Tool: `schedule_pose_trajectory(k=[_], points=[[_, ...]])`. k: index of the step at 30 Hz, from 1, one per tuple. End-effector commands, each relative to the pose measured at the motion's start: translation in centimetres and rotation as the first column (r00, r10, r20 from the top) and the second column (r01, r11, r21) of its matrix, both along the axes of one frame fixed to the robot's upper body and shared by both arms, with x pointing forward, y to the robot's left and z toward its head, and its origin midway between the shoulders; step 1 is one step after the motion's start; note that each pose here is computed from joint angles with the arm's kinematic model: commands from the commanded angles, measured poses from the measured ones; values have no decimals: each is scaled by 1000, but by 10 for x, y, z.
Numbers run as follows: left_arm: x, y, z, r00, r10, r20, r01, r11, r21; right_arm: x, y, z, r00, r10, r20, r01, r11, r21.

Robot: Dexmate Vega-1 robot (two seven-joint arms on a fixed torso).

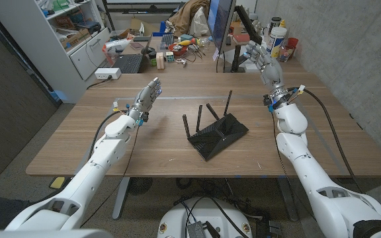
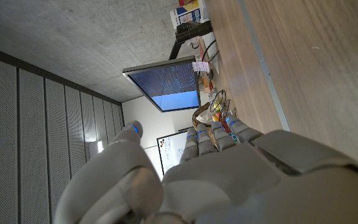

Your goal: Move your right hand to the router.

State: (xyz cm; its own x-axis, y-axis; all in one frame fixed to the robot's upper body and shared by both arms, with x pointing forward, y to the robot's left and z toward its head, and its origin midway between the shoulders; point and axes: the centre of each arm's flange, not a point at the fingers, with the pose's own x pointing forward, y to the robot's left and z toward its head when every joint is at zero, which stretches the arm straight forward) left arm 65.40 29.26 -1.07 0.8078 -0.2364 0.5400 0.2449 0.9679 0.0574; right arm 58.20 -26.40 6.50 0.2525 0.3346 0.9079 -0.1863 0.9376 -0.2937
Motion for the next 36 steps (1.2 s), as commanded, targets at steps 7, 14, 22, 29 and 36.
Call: schedule_pose_trajectory(k=[7, 14, 22, 29, 36], points=[[-1, -2, 0, 1000, 6, -6, -6, 1000, 2, -11, 2, 5, 999, 19, 48, -17, 999, -41], [-1, -3, 1, 1000, 7, -5, -7, 1000, 4, -17, 6, 8, 997, 26, 70, -20, 996, -87], [0, -5, 2, 1000, 6, -1, -6, 1000, 3, -23, 10, 9, 996, 45, 82, -34, 991, -126], [0, -6, 1, 1000, 3, 1, -3, 1000, 0, -27, 15, 8, 995, 39, 94, -23, 987, -157], [-1, -6, 0, 1000, 3, -1, -3, 1000, -2, -33, 19, 10, 992, 31, 123, -7, 982, -190]])
